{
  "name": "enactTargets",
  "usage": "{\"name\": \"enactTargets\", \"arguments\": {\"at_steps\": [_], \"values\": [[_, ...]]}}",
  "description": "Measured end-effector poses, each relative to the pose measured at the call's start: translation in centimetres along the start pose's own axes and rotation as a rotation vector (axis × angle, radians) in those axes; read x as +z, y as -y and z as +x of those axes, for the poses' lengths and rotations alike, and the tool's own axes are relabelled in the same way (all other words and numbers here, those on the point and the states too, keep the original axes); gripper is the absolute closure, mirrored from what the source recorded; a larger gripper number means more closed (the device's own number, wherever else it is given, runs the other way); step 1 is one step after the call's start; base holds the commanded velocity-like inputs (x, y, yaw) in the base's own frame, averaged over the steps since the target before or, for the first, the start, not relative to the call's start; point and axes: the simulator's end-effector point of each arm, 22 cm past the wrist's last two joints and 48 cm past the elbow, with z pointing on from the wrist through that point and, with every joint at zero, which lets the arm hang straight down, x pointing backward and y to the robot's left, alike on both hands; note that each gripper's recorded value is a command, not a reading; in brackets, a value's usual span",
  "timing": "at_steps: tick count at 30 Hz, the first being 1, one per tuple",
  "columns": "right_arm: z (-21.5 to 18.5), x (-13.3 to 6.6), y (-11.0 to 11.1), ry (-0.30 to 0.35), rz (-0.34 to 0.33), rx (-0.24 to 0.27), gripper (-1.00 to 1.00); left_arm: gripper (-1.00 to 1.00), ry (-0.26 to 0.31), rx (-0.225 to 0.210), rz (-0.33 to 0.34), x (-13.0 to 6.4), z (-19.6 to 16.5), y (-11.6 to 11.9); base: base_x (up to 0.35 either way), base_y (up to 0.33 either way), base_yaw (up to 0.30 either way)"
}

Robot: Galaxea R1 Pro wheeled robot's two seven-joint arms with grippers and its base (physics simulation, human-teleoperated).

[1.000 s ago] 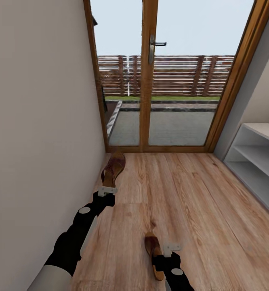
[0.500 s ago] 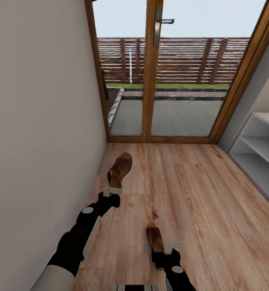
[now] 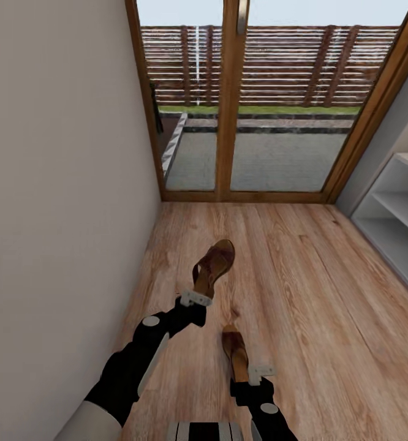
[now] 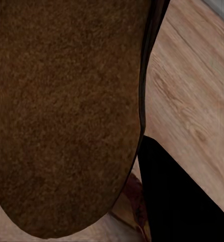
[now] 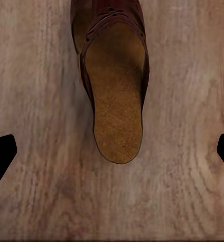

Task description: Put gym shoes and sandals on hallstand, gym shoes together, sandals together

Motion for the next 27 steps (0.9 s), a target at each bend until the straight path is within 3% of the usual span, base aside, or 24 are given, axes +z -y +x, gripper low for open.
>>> {"name": "enactTargets", "arguments": {"at_steps": [2, 3, 6, 9, 14, 20, 27], "values": [[0.4, 0.2, 0.0, -0.008, 0.0, 0.0, -1.0, 1.0, -0.034, -0.008, 0.007, 0.3, 0.9, 0.1, 0.0, 0.0, 0.0], [-0.4, 0.1, 0.0, 0.009, -0.001, 0.0, -1.0, 1.0, -0.127, -0.037, 0.142, 0.0, 2.4, 2.7, 0.0, 0.0, 0.0], [-3.1, -0.4, 0.2, 0.036, 0.003, 0.004, -1.0, 1.0, -0.161, -0.037, 0.203, -0.2, 1.4, 3.3, 0.0, 0.0, 0.0], [-4.9, -1.2, 0.7, -0.003, 0.008, -0.001, -1.0, 1.0, -0.168, -0.034, 0.209, -0.2, 1.0, 3.2, 0.0, 0.0, 0.0], [-7.0, -2.1, 1.1, -0.005, 0.011, 0.003, -1.0, 1.0, -0.162, -0.031, 0.207, -0.2, 0.4, 2.9, 0.0, 0.0, 0.0], [-6.8, -2.0, 1.1, -0.016, 0.01, 0.004, -1.0, 1.0, -0.155, -0.026, 0.206, 0.2, -0.4, 2.6, 0.0, 0.0, 0.0], [-4.5, -0.9, 1.1, -0.067, 0.009, 0.003, -1.0, 1.0, -0.219, -0.063, 0.21, 1.0, 1.8, 2.1, 0.0, 0.0, 0.0]]}}
